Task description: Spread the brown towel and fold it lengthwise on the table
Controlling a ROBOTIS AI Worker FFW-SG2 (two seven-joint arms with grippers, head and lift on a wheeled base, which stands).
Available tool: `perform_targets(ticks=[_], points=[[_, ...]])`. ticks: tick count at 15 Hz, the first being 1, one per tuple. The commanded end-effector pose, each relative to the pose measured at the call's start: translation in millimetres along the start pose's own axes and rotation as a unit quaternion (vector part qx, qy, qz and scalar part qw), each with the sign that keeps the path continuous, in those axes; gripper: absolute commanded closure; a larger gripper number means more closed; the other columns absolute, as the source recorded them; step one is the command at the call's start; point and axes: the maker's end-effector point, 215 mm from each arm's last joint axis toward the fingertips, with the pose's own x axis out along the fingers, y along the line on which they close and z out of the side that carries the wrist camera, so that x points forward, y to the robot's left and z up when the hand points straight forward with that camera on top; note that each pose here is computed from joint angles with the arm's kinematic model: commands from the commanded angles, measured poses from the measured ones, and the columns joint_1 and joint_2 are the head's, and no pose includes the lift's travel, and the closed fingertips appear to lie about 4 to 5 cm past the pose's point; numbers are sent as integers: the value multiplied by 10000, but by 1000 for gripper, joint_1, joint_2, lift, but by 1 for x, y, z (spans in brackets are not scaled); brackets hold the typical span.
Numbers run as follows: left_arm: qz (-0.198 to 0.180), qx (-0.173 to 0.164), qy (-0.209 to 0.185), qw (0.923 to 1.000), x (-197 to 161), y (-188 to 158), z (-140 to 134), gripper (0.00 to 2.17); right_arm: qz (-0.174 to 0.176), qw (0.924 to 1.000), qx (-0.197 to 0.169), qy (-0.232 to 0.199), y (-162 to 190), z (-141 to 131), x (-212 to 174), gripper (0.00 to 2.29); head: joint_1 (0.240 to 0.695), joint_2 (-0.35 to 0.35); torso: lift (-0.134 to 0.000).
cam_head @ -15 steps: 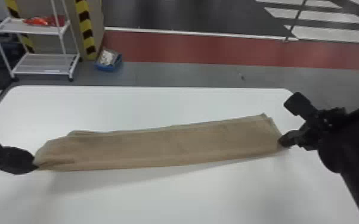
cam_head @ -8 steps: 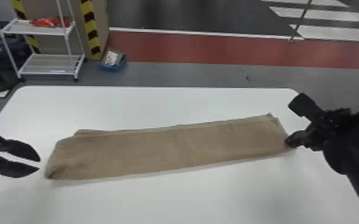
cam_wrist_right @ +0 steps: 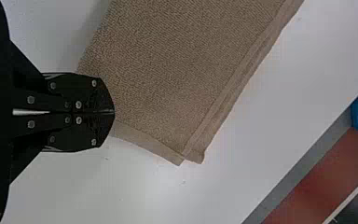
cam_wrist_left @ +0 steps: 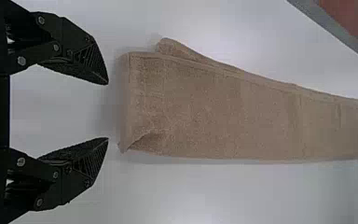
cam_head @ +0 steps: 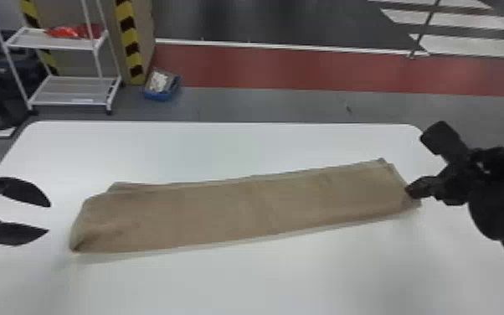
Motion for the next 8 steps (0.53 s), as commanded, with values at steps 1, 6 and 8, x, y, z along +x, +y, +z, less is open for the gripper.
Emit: perform_targets(ticks=[1, 6, 8], points=[[118, -78, -139, 9998, -10, 8, 5, 552, -42, 9989, 250, -403, -10, 20, -21, 1477, 695, -95, -124], [768, -1423, -1140, 9802, -28, 37, 15, 410, -317, 9924, 978, -675, -31, 13, -36, 569, 695, -82, -124], [1190, -2425, -1786, 9461, -28, 51, 24, 363, -553, 9840, 1559, -665, -46, -4, -37, 198, 695, -96, -124]])
